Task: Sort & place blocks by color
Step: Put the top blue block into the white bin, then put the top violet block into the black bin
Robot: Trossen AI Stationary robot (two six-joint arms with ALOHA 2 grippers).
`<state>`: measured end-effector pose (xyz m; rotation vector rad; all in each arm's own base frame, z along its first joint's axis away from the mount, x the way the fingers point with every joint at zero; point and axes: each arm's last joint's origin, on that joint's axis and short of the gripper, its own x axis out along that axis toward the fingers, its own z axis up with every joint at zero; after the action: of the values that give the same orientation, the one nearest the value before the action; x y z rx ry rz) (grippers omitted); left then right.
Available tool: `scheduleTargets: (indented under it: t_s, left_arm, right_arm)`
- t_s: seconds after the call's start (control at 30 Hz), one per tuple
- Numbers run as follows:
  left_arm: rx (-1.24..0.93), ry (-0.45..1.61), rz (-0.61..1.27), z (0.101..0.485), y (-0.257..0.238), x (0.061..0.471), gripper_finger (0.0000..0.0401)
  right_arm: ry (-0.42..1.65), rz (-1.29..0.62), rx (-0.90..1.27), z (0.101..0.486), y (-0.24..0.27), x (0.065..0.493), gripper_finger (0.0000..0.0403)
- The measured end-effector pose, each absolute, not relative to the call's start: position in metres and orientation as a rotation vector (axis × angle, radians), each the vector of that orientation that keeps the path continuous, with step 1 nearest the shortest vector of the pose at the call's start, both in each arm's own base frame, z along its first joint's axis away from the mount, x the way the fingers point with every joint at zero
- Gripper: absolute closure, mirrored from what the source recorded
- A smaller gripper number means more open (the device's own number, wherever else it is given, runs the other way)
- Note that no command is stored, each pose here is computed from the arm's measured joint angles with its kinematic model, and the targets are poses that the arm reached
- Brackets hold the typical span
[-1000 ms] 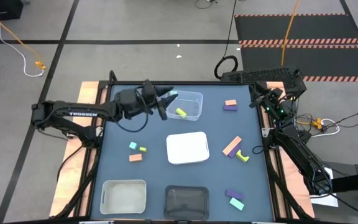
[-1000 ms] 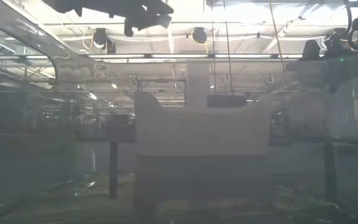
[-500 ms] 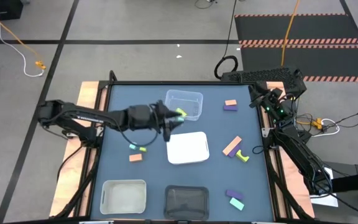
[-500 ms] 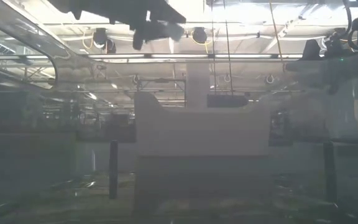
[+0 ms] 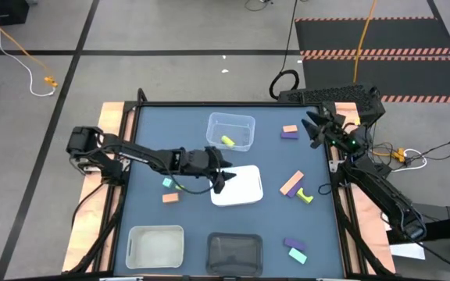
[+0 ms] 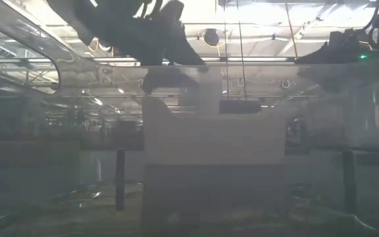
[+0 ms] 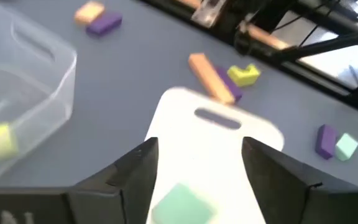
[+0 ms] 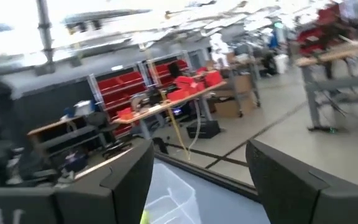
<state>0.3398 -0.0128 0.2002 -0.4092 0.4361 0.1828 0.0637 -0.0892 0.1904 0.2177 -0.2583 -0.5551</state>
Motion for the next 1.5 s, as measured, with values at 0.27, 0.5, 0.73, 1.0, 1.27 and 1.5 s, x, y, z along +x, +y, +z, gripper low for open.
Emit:
scheduleTargets:
  t_s: [0.27, 0.5, 0.73, 1.0, 1.27, 1.5]
  left_arm:
    - [-0.43, 0.433, 0.187, 0.198, -0.013, 0.341, 0.0149]
    - [-0.404, 0.378, 0.177, 0.213, -0.01, 0.338, 0.0165]
    - [-0.347, 0.312, 0.151, 0.237, -0.009, 0.328, 0.0178]
    - [-0.263, 0.245, 0.131, 0.266, -0.008, 0.311, 0.0179]
    - [-0.198, 0.245, 0.162, 0.281, 0.004, 0.295, 0.0181]
    - [-0.171, 0.3, 0.218, 0.283, 0.02, 0.285, 0.0189]
  right_arm:
    - [-0.207, -0.44, 0.11, 0.19, -0.081, 0.075, 0.0156]
    - [-0.121, -0.393, 0.075, 0.192, -0.082, 0.086, 0.0156]
    - [0.102, -0.469, 0.135, 0.182, -0.094, 0.097, 0.0156]
    - [0.388, -0.625, 0.276, 0.172, -0.109, 0.109, 0.0156]
    - [0.583, -0.761, 0.453, 0.168, -0.126, 0.123, 0.0156]
    - [0.746, -0.764, 0.54, 0.165, -0.138, 0.134, 0.0156]
